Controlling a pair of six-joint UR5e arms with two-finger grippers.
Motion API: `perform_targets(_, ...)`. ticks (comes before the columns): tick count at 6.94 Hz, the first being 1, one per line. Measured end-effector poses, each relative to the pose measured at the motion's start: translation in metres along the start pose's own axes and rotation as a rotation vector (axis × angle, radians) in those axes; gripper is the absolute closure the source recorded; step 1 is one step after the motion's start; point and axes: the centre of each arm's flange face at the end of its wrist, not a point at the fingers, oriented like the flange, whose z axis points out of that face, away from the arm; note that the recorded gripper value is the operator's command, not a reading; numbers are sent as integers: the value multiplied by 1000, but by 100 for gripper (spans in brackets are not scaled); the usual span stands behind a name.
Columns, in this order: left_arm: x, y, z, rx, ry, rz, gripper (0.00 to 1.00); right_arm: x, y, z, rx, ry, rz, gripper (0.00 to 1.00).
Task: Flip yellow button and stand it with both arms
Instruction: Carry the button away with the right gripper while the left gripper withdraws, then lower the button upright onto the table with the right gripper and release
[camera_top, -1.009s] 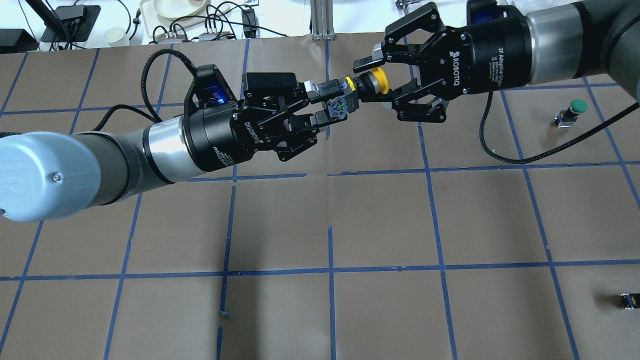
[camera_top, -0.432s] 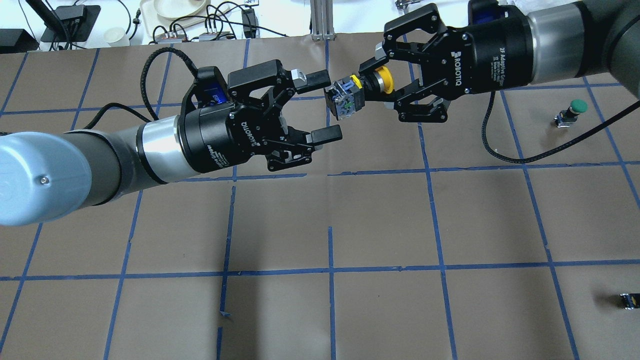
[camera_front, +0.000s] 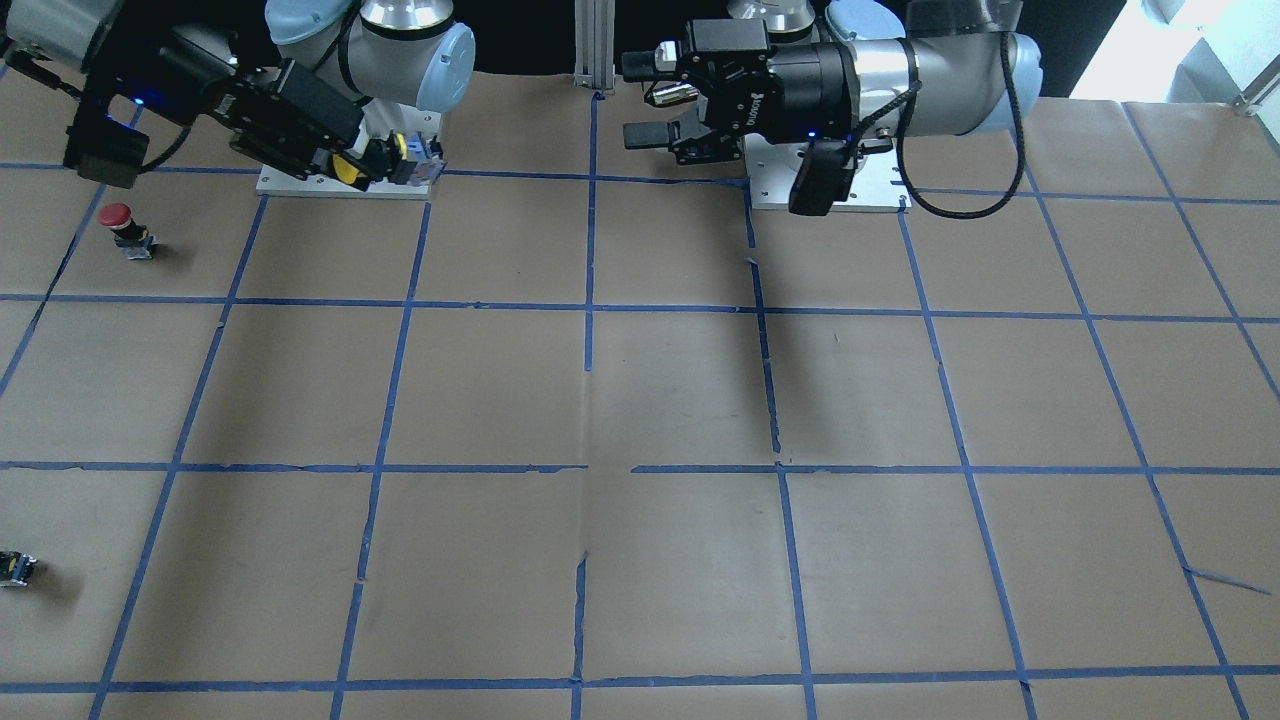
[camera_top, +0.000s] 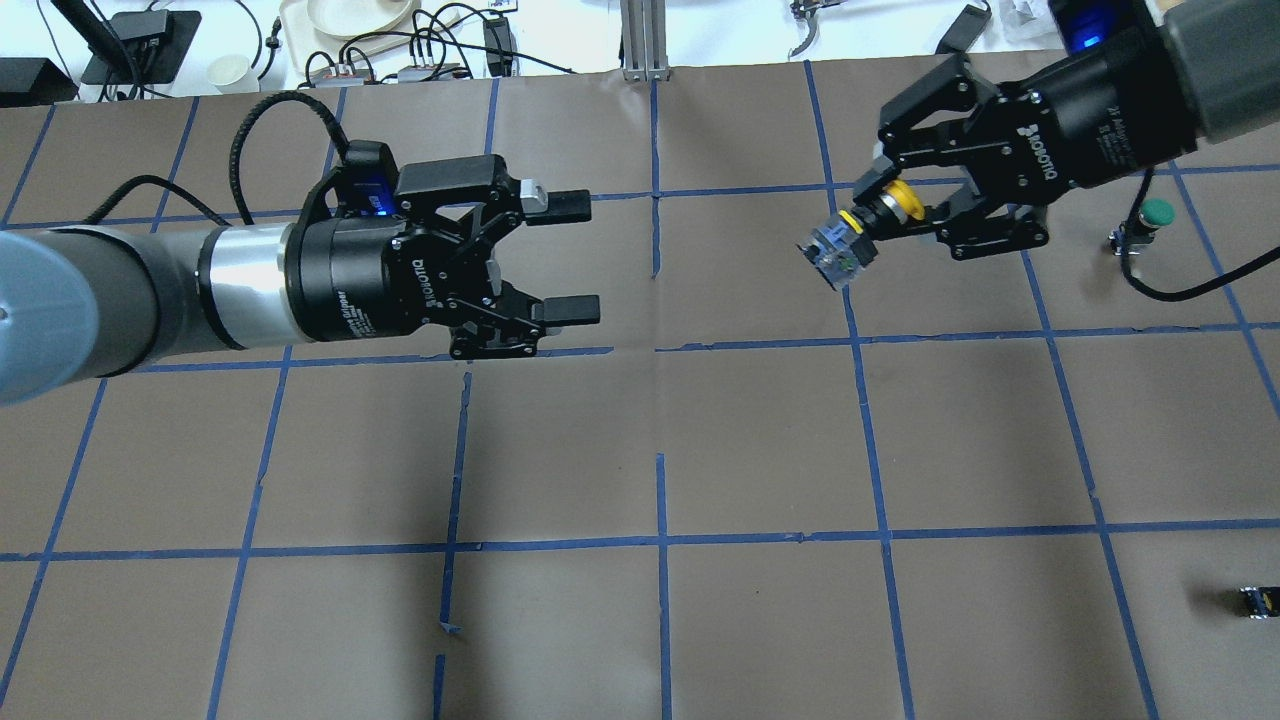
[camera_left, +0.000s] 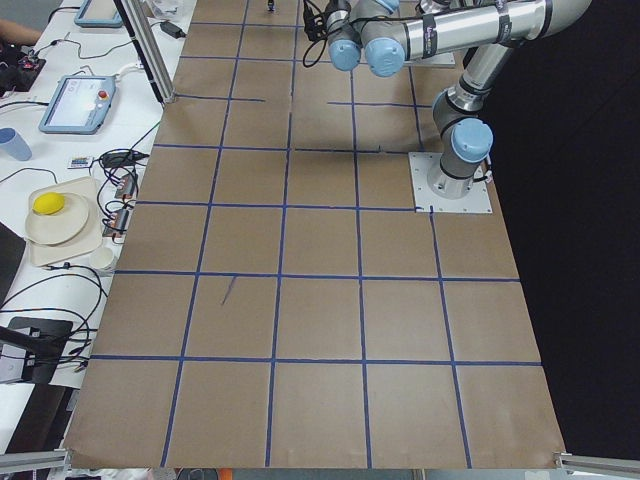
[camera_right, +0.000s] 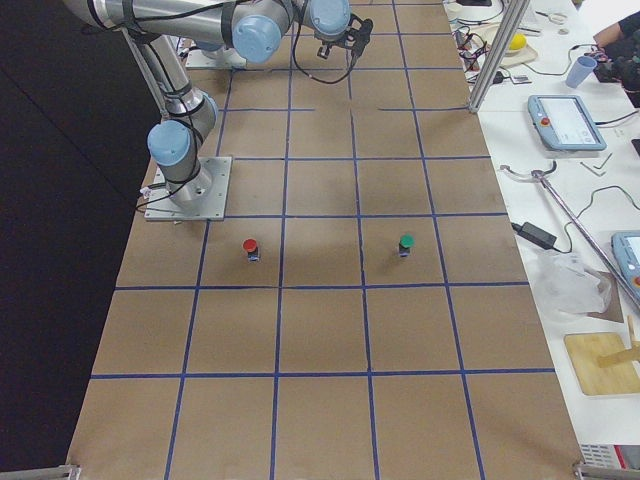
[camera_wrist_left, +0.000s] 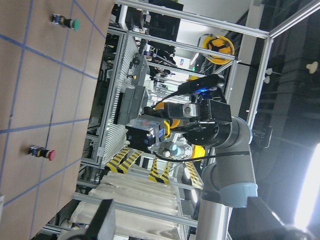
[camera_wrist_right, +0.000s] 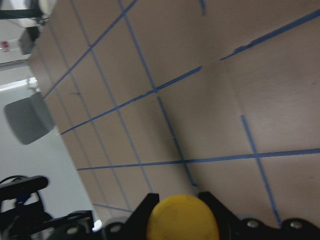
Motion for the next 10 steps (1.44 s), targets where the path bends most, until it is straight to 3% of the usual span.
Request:
perform_targets(1,2,-5,-26,-27,-99,-8,8,23,-3,-7,21,192,30,91)
perform_targets(3,27,-7,-62,-92,-359,14,8,77,-14,-18,56,554,72,89)
perform_targets(4,40,-10,-79,-105,-511,30,8,109,-24,-33,96,649,116,90)
perform_targets(6,41,-29,-106,-106,-795,93,8,187,-54,-83,274,752,248,91)
perform_targets(7,40,-40,-117,-93,-940,149,8,220,-70,-89,373,783,254,91)
perform_targets(9,52,-51,-118,-31,-1179,241,8,265,-93,-73,489,806,198,90)
perform_targets(10,61,-55,-105,20,-1266,270,8,286,-103,-58,518,810,175,89)
